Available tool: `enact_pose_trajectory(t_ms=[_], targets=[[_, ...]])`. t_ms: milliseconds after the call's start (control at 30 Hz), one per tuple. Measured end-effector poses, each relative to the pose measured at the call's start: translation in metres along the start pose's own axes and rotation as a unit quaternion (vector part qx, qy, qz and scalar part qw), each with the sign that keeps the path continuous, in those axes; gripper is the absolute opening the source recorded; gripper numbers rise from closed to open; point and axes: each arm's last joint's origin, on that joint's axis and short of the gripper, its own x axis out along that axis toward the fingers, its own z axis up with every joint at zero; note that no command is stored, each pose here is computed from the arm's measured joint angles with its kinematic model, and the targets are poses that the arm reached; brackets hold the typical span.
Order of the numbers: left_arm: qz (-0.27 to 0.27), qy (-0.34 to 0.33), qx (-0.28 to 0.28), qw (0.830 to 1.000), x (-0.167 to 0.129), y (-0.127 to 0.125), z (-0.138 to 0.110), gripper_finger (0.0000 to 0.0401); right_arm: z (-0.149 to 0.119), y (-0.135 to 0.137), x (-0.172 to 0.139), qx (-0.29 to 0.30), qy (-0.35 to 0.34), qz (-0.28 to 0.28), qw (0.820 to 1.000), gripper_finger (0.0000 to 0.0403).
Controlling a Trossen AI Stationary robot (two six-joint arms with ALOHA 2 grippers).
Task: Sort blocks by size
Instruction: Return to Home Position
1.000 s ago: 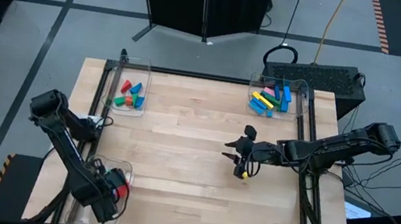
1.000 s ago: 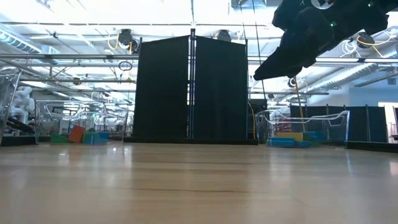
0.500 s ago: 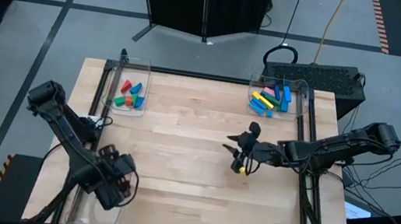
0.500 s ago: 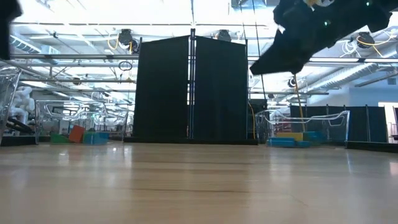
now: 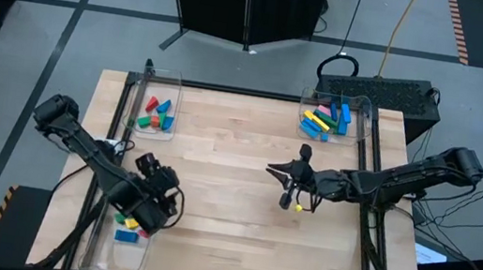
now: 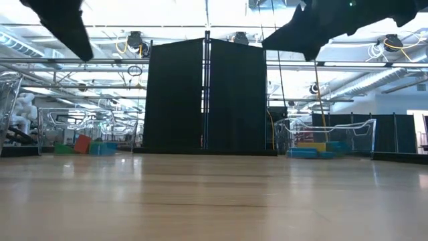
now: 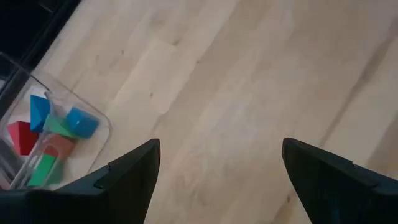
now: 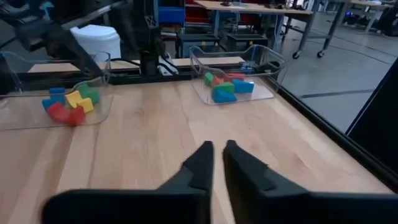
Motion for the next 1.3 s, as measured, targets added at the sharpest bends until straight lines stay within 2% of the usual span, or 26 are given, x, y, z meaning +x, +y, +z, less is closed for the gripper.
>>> enact_pose_trajectory(t_ms=[100,200,333,467,600,900,1100,1200,1300], targets=[[0.013,0.001,-0.01,1.0,0.006,0.005,0.008,0.0336,0.003,0.0,-0.005,-0.006,-0.003,0.006,1.0,0.0008],[0.026,0.002,-0.02,0.999,0.012,0.01,0.016,0.0336,0.008,0.0,-0.011,-0.005,-0.015,0.014,1.0,0.0007],[0.021,-0.005,0.009,1.0,0.02,0.012,0.028,0.0336,0.016,0.0,-0.022,-0.014,-0.03,0.026,0.999,0.0002],[0.013,-0.038,0.015,0.999,0.028,0.012,0.045,0.0336,0.022,-0.001,-0.032,-0.022,-0.042,0.033,0.998,0.0001],[-0.018,-0.081,0.041,0.996,0.035,0.009,0.064,0.0325,0.026,-0.003,-0.041,-0.034,-0.048,0.039,0.997,0.0001],[-0.085,-0.216,0.088,0.969,0.035,0.001,0.107,0.0245,0.034,-0.007,-0.056,-0.05,-0.067,0.048,0.995,0.0],[-0.142,-0.288,0.093,0.942,0.033,0.004,0.133,0.0185,0.04,-0.002,-0.071,-0.111,-0.097,0.088,0.985,0.0],[-0.174,-0.319,0.097,0.927,0.032,0.007,0.144,0.0152,0.044,-0.003,-0.079,-0.111,-0.111,0.094,0.983,0.0],[-0.181,-0.34,0.103,0.917,0.031,0.01,0.15,0.0121,0.048,-0.007,-0.085,-0.102,-0.122,0.084,0.984,0.0]])
